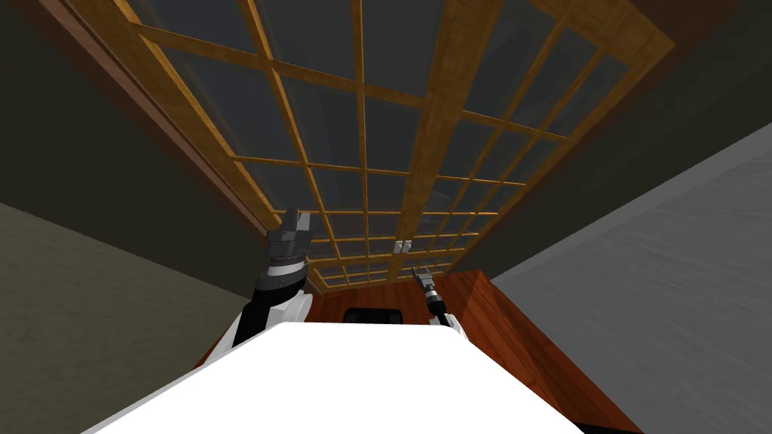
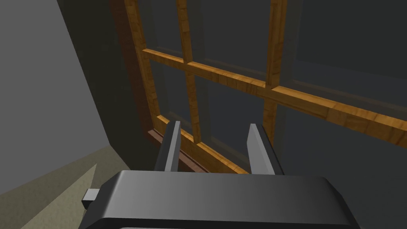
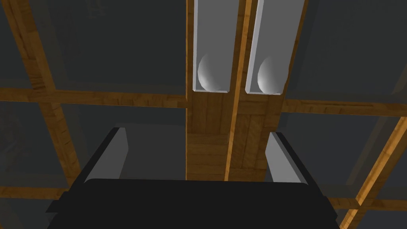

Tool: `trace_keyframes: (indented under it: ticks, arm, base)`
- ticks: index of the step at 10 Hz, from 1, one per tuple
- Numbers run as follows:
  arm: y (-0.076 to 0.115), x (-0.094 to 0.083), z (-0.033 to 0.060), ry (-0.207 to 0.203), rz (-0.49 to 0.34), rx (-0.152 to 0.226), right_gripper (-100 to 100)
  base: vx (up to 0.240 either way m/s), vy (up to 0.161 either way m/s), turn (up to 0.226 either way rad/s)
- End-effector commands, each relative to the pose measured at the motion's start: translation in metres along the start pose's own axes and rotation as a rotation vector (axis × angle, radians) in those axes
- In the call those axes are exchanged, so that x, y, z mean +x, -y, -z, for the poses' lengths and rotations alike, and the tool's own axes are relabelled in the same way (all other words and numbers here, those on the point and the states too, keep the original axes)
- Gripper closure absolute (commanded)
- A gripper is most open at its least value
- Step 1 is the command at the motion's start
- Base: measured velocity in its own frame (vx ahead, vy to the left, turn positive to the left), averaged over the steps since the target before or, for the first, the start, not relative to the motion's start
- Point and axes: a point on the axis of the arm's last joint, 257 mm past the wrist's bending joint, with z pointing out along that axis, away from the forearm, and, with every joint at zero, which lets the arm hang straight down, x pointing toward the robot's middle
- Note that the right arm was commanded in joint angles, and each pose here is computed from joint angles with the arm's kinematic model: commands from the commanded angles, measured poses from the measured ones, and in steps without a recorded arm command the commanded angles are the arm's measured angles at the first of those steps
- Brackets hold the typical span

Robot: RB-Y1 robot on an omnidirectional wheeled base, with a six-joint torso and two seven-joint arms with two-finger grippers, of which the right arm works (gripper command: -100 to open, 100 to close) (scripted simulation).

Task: Pull the door open

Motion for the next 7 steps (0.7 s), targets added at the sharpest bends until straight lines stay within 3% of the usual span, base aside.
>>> trace_keyframes:
  ticks: [1, 4, 7]
  arm:
    - [0.002, 0.000, 0.0026, -0.005, 0.002, 0.007, -100]
    - [0.025, 0.013, 0.0224, -0.042, 0.007, 0.063, -100]
    - [0.056, 0.029, 0.0505, -0.090, 0.016, 0.143, -100]
  base:
    - [-0.110, -0.036, -0.003]
    - [-0.163, -0.060, 0.005]
    - [-0.205, -0.069, 0.022]
